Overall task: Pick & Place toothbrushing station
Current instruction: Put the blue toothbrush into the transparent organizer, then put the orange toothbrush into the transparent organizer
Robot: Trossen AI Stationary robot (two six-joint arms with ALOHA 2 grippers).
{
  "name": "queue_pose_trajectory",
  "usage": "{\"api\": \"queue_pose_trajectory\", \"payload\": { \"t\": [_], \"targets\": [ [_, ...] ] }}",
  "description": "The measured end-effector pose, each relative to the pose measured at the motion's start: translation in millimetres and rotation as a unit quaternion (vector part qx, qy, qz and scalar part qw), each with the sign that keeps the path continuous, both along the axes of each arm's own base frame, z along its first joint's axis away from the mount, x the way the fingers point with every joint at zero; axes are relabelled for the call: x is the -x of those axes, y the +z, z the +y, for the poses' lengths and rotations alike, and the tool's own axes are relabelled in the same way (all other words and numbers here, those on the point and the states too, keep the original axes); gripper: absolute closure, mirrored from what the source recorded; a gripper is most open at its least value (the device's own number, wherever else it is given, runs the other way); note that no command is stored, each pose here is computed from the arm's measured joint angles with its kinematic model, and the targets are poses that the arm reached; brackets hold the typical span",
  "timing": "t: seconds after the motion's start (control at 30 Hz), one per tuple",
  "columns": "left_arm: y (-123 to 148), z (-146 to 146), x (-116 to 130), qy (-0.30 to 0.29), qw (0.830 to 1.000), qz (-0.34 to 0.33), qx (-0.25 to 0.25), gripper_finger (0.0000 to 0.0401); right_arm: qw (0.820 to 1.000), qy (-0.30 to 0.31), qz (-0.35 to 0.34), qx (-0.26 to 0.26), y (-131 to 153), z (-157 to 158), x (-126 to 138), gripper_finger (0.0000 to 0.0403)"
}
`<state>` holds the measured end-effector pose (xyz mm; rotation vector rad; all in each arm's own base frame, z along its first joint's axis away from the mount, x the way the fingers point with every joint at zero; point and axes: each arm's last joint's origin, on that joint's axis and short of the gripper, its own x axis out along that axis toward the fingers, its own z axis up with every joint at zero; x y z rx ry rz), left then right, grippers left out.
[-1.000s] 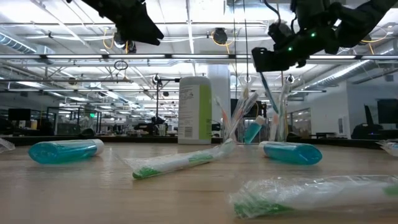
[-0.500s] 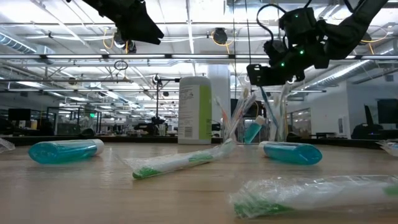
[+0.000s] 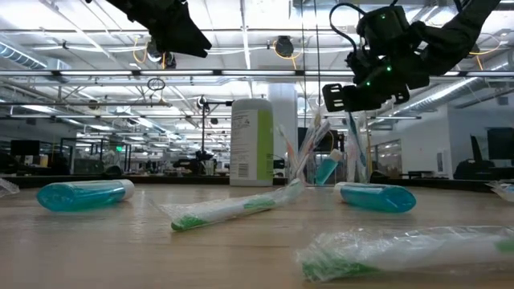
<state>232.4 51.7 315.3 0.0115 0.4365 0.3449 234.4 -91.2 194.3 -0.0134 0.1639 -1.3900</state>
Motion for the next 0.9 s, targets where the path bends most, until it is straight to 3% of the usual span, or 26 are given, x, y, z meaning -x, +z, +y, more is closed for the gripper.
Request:
{"api": "queue_pose_trajectory", "payload": {
  "t": [0.17, 0.47, 0.9],
  "targets": [
    [0, 0, 0, 0.000, 1.000, 0.000, 0.000, 0.0192, 1.000, -0.011, 0.013, -0.005, -3, 2, 1, 0.0387],
    [0, 0, 0, 0.002, 1.000, -0.001, 0.004, 0.0192, 0.998, -0.026, -0.026, -0.041, -15, 2, 5, 0.0378],
    [-1, 0, 0, 0.003, 1.000, 0.003, 0.006, 0.0192, 0.998, -0.020, 0.014, -0.052, -18, 3, 9, 0.0277]
  ]
}}
